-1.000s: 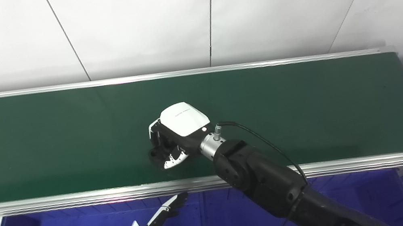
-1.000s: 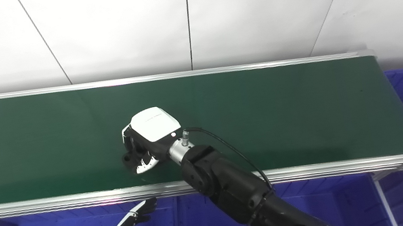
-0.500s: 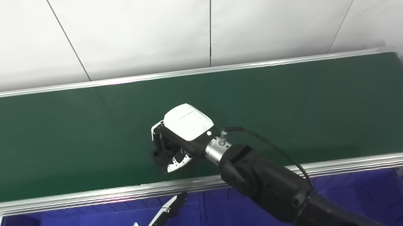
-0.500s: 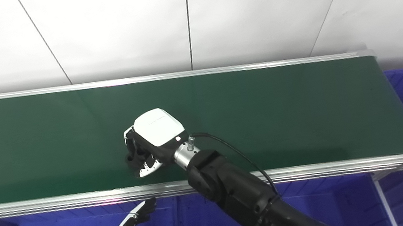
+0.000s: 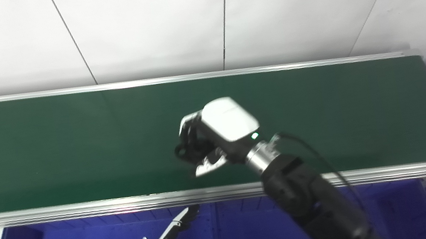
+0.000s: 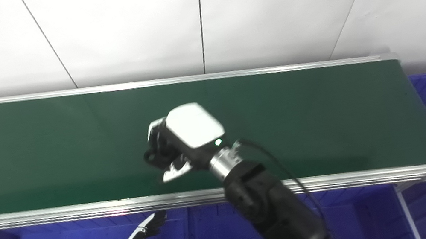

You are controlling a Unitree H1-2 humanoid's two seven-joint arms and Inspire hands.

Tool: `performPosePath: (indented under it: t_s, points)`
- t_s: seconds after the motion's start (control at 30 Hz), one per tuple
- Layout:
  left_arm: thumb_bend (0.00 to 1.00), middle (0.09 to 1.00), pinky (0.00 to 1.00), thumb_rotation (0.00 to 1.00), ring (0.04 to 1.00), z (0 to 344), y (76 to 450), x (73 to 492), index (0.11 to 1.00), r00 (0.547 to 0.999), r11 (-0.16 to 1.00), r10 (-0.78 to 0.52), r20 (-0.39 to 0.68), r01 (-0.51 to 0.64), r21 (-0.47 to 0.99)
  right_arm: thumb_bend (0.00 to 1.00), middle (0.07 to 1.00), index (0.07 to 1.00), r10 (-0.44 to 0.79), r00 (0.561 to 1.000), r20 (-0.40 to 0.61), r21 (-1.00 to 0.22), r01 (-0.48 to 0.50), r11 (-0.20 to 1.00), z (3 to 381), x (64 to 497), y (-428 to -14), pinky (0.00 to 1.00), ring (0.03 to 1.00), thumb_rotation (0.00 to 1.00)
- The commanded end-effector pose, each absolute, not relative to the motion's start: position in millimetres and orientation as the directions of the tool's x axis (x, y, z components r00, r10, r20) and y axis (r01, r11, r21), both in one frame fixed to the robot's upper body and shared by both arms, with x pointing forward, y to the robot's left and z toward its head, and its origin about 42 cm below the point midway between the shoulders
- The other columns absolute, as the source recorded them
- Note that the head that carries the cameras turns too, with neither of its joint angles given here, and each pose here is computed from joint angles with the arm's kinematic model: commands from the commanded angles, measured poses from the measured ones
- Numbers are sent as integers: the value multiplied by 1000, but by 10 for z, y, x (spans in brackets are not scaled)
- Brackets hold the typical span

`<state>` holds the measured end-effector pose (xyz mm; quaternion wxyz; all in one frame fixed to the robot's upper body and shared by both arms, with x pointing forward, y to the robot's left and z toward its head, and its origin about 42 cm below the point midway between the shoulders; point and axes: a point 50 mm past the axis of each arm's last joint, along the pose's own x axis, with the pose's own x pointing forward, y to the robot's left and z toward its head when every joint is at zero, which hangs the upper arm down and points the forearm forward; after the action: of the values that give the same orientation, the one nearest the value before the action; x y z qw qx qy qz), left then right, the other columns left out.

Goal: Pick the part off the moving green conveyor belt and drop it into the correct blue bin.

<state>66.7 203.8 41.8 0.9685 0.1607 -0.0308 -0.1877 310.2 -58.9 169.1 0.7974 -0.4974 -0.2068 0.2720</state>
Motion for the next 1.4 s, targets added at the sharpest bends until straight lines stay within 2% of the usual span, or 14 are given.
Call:
performPosePath:
  t_s: [0.0,0.3,0.5,0.6,0.7,0.83,1.03,1.07,1.17,1.37]
  points:
    - [711,895,830,573,873,500,2036,670,900,924,885,-378,53,344,314,525,466,502,620,778,108,-893,-198,404,1870,3083,-647,244,313,0]
    - [710,897,831,583,876,524,2021,641,905,922,884,-383,57,348,312,527,470,489,569,798,196,-861,-137,490,2057,2905,-985,180,236,0]
    - [718,903,834,596,880,550,2019,611,909,922,886,-382,60,347,309,528,470,488,548,818,174,-839,-168,517,1944,2648,-1181,162,221,0]
    - [731,910,843,621,887,569,2052,597,917,923,884,-381,55,346,313,527,471,489,519,845,130,-814,-208,543,1775,2415,-1310,185,247,0]
    - [744,909,844,623,886,583,2082,614,915,924,887,-378,54,344,309,528,471,488,487,868,99,-795,-225,563,1613,2203,-1390,169,232,0]
    - [737,912,860,622,895,610,2140,656,917,928,889,-366,65,328,318,528,471,488,466,885,4,-760,-299,576,1309,1868,-1507,163,226,0]
    - [716,899,847,585,884,662,2221,693,907,934,898,-349,72,312,311,526,472,490,429,889,-163,-723,-403,561,1003,1532,-1565,185,250,0]
    - [708,897,844,573,882,669,2230,698,906,934,898,-349,72,311,310,526,476,490,424,887,-180,-720,-413,558,972,1507,-1568,216,290,0]
    - [702,893,838,562,879,698,2256,730,903,935,902,-346,79,308,303,526,480,490,411,884,-223,-701,-438,563,806,1481,-1583,256,336,0]
    - [704,891,839,582,879,778,2307,759,900,934,903,-347,90,306,301,526,477,490,388,879,-277,-710,-459,534,534,1514,-1559,239,323,0]
